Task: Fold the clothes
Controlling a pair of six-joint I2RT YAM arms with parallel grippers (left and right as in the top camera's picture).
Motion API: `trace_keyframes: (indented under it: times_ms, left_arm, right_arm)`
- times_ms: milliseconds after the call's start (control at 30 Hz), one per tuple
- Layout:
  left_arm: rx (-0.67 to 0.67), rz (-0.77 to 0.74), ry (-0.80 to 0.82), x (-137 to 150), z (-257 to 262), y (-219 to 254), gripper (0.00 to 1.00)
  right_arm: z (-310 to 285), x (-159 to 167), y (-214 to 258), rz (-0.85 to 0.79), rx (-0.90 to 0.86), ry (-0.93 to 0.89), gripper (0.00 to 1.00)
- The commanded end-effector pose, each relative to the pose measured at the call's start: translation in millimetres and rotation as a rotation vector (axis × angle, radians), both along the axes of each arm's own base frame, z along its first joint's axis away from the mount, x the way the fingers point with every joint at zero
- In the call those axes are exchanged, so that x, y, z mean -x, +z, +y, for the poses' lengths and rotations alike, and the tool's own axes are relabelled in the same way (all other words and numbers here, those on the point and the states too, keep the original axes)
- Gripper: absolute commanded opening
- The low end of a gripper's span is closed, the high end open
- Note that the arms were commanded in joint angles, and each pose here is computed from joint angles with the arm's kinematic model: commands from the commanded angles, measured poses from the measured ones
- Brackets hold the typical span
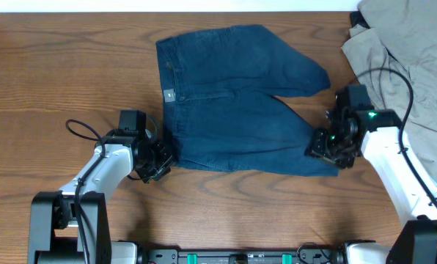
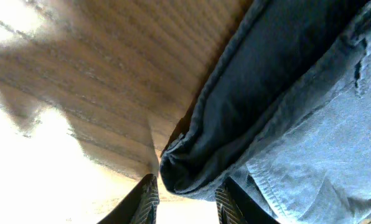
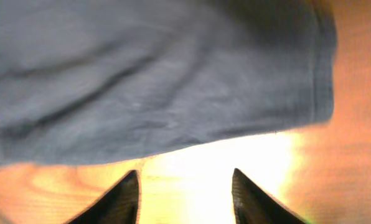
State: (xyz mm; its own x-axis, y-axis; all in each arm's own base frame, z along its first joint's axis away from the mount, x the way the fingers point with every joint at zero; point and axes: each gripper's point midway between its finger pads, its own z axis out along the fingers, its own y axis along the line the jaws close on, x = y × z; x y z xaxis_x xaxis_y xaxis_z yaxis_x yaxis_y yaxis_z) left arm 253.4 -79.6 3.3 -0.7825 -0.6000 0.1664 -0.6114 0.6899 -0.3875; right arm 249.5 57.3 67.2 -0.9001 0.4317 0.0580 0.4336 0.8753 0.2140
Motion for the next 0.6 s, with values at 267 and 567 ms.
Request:
trace_keyframes:
  times_ms: [267, 567]
  left_arm:
    - [-0.009, 0.009, -0.009, 2.1, 1.7, -3.0, 0.32]
    - [-0.011, 0.009, -0.02, 3.1, -0.8, -3.2, 0.27]
  right_arm:
    - [-11.3, 25.7, -67.0, 0.073, 0.041, -0.421, 0.45]
    - [-30.8, 27.4, -88.9, 0.006, 0.127, -0.497, 0.5]
